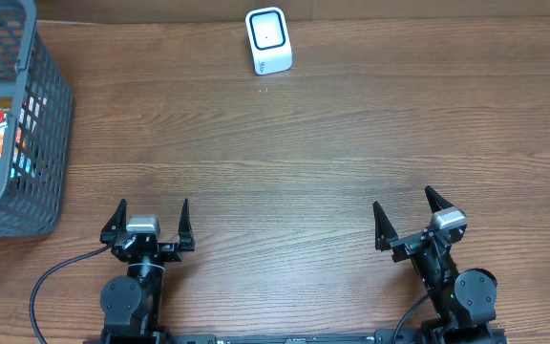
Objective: Scan the item barcode
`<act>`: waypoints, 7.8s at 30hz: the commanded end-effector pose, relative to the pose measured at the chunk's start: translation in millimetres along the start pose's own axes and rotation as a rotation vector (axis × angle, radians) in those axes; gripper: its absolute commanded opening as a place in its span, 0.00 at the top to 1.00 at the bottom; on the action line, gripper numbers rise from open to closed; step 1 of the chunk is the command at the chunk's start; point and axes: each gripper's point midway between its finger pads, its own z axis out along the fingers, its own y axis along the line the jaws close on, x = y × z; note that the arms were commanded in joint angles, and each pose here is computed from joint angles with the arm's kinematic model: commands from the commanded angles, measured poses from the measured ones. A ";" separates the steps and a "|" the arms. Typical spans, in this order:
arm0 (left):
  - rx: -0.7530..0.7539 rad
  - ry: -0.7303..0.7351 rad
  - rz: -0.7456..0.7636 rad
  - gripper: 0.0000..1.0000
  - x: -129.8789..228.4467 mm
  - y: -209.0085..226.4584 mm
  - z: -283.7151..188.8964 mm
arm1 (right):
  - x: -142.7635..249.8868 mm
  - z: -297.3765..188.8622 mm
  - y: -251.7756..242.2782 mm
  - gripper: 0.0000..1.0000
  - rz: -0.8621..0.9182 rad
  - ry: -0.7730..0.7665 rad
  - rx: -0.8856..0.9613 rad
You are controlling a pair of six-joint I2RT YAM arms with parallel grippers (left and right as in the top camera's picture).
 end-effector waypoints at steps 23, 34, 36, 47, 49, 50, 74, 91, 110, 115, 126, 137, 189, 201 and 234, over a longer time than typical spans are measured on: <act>0.006 -0.007 0.019 0.00 -1.3 -1.1 -0.5 | 1.8 0.0 -1.6 0.00 0.003 -0.004 0.006; 0.006 -0.007 0.019 0.00 -1.3 -1.1 -0.5 | 1.8 0.0 -1.6 0.00 0.003 -0.004 0.006; 0.006 -0.007 0.019 0.01 -1.3 -1.0 -0.5 | 1.8 0.0 -1.6 0.00 0.002 -0.004 0.006; 0.006 -0.007 0.019 0.00 -1.3 -1.1 -0.5 | 1.8 0.0 -1.6 0.00 0.002 -0.004 0.006; 0.006 -0.007 0.019 0.00 -1.3 -1.0 -0.5 | 1.8 0.0 -1.6 0.00 0.002 -0.004 0.006; 0.006 -0.007 0.019 0.00 -1.3 -1.0 -0.5 | 1.8 0.0 -1.6 0.00 0.002 -0.004 0.006; 0.006 -0.007 0.019 0.00 -1.3 -1.0 -0.5 | 1.8 0.0 -1.6 0.00 0.003 -0.004 0.006; 0.006 -0.007 0.019 0.00 -1.3 -1.1 -0.5 | 1.8 0.0 -1.6 0.00 0.002 -0.004 0.006; 0.006 -0.007 0.019 0.00 -1.3 -1.0 -0.5 | 1.8 0.0 -1.6 0.00 0.002 -0.004 0.006; 0.006 -0.007 0.019 0.00 -1.3 -1.0 -0.5 | 1.8 0.0 -1.6 0.00 0.002 -0.004 0.006; 0.006 -0.007 0.019 0.00 -1.3 -1.1 -0.5 | 1.8 0.0 -1.6 0.00 0.002 -0.004 0.006; 0.006 -0.007 0.019 0.00 -1.3 -1.0 -0.5 | 1.8 0.0 -1.6 0.00 0.002 -0.004 0.006; -0.221 0.037 0.158 0.00 -389.1 39.8 -14.4 | 1.8 0.0 -1.6 0.00 0.002 -0.004 0.006; -0.166 0.612 0.265 0.00 -272.5 36.5 89.0 | 1.8 0.0 -1.6 0.00 0.003 -0.004 0.006; -0.364 0.934 -0.269 0.00 -116.8 293.5 89.4 | 1.8 0.0 -1.6 0.00 0.002 -0.004 0.006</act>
